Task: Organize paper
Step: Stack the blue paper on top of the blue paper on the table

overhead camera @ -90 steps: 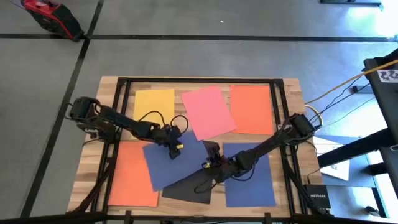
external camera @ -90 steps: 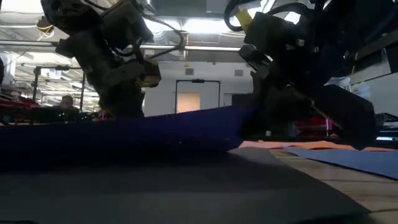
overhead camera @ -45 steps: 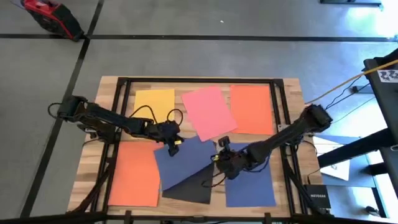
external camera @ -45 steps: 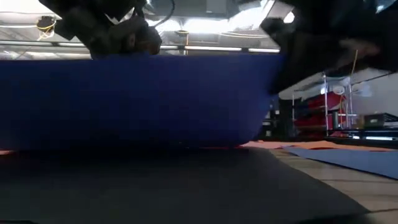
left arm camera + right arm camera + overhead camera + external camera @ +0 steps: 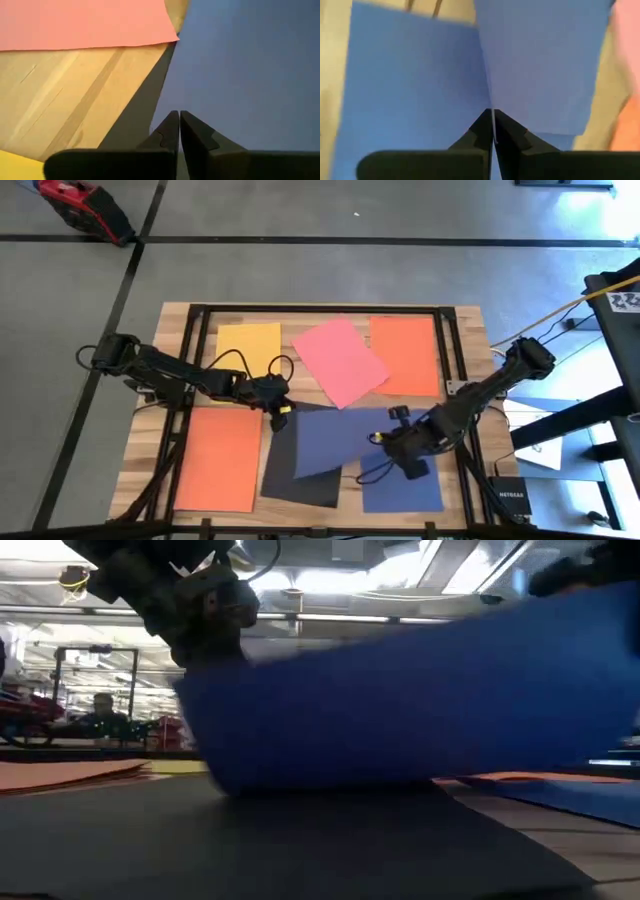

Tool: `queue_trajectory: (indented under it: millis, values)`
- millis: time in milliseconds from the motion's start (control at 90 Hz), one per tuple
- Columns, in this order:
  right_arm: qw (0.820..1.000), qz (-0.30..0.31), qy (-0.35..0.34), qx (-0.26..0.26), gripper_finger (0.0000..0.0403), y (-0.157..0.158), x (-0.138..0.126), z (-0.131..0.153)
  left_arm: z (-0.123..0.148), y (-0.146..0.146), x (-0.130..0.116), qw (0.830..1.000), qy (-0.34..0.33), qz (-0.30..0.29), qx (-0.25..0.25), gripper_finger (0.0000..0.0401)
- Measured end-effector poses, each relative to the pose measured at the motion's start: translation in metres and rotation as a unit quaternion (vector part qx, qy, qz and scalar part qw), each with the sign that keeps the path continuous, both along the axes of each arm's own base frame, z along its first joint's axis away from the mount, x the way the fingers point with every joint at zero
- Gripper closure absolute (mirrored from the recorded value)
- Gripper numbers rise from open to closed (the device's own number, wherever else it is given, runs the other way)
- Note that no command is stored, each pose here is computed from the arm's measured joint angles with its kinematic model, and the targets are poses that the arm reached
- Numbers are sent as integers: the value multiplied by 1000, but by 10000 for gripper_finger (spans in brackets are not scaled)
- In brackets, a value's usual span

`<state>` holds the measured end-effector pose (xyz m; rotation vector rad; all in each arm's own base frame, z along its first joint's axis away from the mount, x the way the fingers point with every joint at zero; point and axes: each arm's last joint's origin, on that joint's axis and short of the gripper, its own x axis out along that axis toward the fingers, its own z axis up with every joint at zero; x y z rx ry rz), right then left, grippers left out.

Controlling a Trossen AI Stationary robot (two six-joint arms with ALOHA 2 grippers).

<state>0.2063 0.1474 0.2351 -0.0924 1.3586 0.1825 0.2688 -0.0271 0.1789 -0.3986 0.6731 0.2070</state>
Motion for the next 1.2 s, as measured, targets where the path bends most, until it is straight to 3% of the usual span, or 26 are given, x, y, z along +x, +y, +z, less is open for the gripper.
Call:
queue_trajectory:
  millis: [200,567,733,944,1200]
  values:
    - [991,-59,107,57,403,5,-16,0,0,0,0,1000,-1,7,3,401]
    - [942,-92,223,231,403,16,-15,5,0,0,0,1000,-2,9,0,401]
    - [924,-73,226,301,403,24,-8,9,1,0,0,1000,-2,7,1,401]
    - [916,-42,178,356,403,33,6,12,0,-6,-1,1000,0,-4,1,401]
    - [934,-75,149,317,396,30,15,1,-2,-8,0,1000,6,-4,2,401]
